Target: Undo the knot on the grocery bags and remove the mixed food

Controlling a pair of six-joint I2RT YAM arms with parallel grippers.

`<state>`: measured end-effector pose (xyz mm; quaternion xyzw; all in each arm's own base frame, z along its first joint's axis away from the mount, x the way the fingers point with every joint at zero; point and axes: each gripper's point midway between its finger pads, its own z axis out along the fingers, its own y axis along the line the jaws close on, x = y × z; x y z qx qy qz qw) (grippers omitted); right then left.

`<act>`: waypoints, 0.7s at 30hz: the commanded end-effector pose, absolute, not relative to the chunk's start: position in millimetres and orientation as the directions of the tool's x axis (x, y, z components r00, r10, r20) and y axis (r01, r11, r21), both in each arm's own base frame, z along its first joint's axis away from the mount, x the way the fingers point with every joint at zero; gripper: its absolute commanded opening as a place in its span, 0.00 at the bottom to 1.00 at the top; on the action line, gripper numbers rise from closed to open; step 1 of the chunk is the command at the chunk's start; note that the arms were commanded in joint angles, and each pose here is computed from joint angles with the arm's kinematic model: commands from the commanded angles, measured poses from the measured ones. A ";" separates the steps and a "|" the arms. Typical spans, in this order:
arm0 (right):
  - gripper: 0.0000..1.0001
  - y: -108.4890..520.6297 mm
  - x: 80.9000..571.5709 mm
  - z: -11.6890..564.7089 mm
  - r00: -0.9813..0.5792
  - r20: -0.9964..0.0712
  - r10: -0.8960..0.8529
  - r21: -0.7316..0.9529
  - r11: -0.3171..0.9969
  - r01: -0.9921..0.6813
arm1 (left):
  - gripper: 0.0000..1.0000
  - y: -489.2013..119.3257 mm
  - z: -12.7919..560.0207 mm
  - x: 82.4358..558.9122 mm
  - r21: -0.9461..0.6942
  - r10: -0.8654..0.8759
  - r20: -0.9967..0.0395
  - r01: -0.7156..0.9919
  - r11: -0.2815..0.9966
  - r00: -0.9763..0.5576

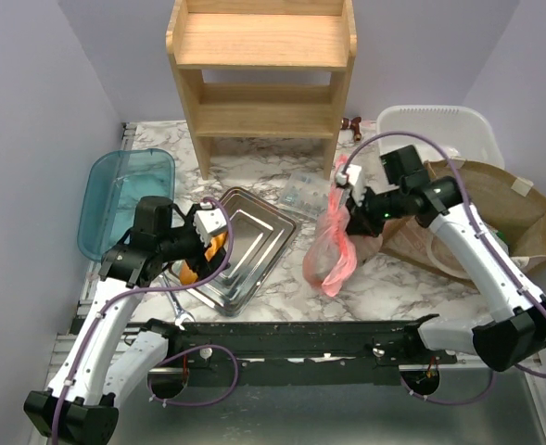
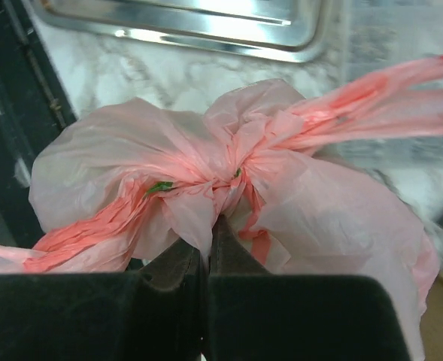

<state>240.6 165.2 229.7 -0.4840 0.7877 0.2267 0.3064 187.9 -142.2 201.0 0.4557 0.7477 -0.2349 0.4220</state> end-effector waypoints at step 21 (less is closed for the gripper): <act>0.63 195.3 193.1 190.9 -0.285 -0.683 -0.673 0.010 0.381 -0.924 | 0.75 -277.7 225.2 167.8 0.103 0.445 -0.894 0.989 0.107 0.045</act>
